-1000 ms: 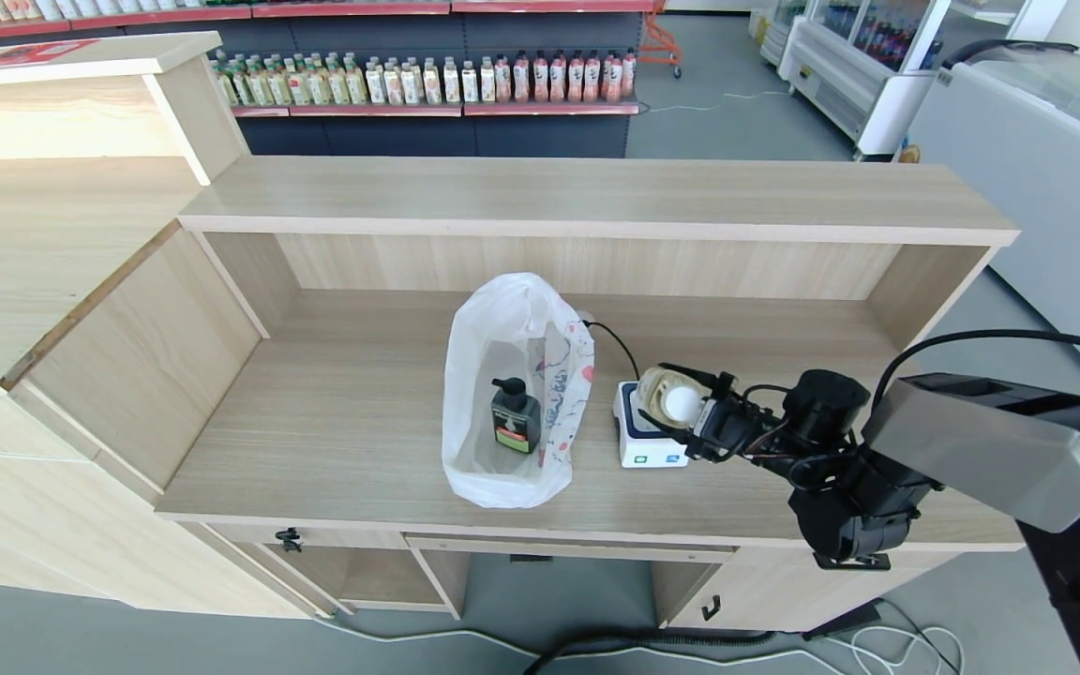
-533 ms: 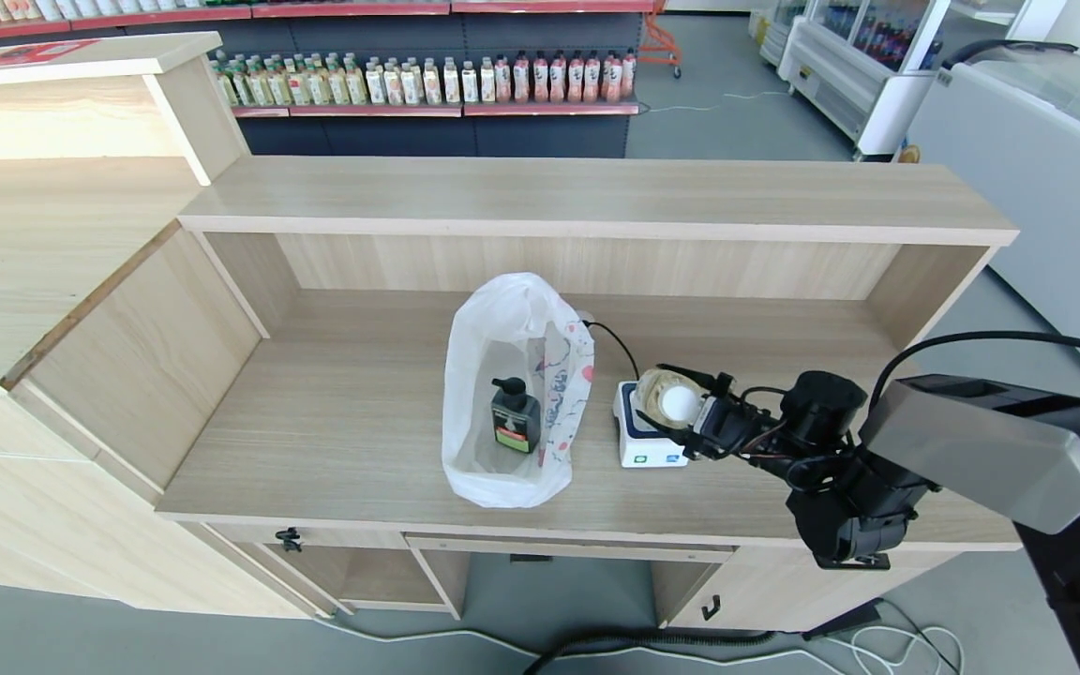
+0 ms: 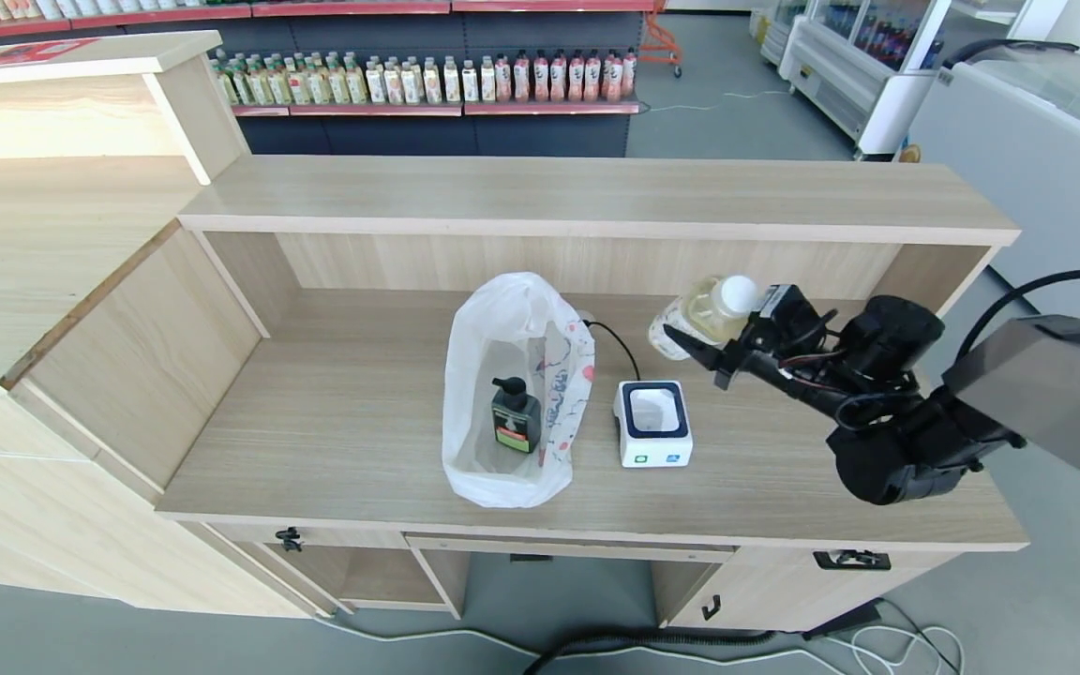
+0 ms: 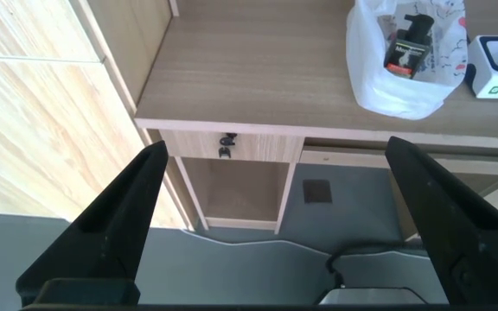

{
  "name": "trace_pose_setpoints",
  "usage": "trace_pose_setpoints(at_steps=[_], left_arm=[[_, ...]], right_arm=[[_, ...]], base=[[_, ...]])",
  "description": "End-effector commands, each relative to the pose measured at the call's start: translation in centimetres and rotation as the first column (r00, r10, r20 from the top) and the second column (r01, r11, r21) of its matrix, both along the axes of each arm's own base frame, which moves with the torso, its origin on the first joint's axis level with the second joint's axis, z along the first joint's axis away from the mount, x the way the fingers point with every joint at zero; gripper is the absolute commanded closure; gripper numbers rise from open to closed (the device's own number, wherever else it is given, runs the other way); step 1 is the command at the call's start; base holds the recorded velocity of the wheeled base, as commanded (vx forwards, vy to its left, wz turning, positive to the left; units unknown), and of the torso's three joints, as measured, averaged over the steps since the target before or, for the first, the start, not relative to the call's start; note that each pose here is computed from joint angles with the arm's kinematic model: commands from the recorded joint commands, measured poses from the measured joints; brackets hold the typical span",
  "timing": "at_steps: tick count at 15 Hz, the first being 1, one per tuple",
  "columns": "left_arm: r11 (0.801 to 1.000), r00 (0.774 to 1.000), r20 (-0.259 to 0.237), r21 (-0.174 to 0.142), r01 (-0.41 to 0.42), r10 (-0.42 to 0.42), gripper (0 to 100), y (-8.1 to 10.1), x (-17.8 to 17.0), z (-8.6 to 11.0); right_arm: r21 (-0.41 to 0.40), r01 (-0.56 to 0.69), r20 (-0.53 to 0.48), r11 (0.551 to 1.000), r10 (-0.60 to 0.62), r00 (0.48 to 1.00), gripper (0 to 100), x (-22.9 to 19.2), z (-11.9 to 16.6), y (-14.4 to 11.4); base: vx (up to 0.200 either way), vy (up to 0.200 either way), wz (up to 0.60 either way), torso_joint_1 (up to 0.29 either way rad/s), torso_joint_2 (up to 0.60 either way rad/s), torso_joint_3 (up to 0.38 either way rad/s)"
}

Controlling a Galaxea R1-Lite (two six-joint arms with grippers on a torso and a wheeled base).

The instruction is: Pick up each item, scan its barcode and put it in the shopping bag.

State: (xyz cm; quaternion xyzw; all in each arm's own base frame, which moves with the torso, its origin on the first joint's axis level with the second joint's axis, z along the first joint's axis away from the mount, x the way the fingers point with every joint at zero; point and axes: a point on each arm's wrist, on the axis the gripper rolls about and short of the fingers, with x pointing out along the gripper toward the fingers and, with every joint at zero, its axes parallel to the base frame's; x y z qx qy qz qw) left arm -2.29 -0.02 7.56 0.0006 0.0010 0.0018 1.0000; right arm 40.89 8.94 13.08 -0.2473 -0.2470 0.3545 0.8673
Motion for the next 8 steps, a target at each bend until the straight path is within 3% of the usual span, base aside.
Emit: trace_pose_setpoints(at_steps=[1, 3, 8], left_arm=[[1.000, 1.000, 0.000, -0.001, 0.001, -0.001, 0, 0.0, 0.0, 0.0], [1.000, 1.000, 0.000, -0.001, -0.001, 0.001, 0, 0.0, 0.0, 0.0], [1.000, 1.000, 0.000, -0.001, -0.001, 0.001, 0, 0.0, 0.0, 0.0]], right_arm=[[0.056, 0.133, -0.100, 0.989, -0.127, 0.987, 100, -2.5, 2.2, -2.0], [0.152, 0.294, -0.267, 0.943, -0.248, 0.931, 100, -4.0, 1.7, -2.2], [0.204, 0.380, -0.444, 0.902, -0.261, 0.857, 100, -5.8, 0.7, -2.7]], base=[[0.000, 0.000, 0.00, 0.000, 0.00, 0.000], [0.000, 0.000, 0.00, 0.000, 0.00, 0.000], [0.000, 0.000, 0.00, 0.000, 0.00, 0.000]])
